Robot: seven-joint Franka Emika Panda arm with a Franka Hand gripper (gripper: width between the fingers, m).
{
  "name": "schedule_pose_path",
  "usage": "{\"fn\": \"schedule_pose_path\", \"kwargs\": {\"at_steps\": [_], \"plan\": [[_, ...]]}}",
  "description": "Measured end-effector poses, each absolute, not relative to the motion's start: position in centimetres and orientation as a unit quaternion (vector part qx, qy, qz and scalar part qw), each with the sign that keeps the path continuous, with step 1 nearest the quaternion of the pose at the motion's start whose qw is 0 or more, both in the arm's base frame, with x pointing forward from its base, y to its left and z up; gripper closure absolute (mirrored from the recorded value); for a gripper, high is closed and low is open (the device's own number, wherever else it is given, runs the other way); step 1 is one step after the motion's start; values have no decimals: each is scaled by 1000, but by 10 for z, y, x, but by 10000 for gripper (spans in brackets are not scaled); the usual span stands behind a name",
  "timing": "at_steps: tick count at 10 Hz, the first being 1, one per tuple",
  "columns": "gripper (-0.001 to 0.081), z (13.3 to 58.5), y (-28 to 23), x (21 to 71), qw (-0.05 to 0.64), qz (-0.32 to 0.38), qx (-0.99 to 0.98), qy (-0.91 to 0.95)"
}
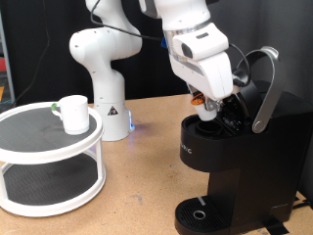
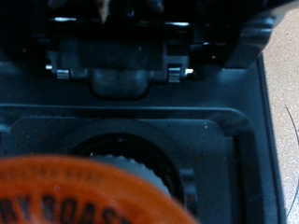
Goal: Make a cup of coffee with the keurig machine
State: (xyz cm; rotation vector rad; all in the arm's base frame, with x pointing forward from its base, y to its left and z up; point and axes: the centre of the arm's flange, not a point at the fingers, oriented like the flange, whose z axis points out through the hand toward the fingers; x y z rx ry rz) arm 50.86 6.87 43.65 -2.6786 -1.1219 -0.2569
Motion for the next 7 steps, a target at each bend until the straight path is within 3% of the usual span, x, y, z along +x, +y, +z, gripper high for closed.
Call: {"fn": "schedule_pose_path", "kwargs": {"at_steps": [7], "plan": [[370, 414, 76, 503, 101, -86, -914, -384]]}}
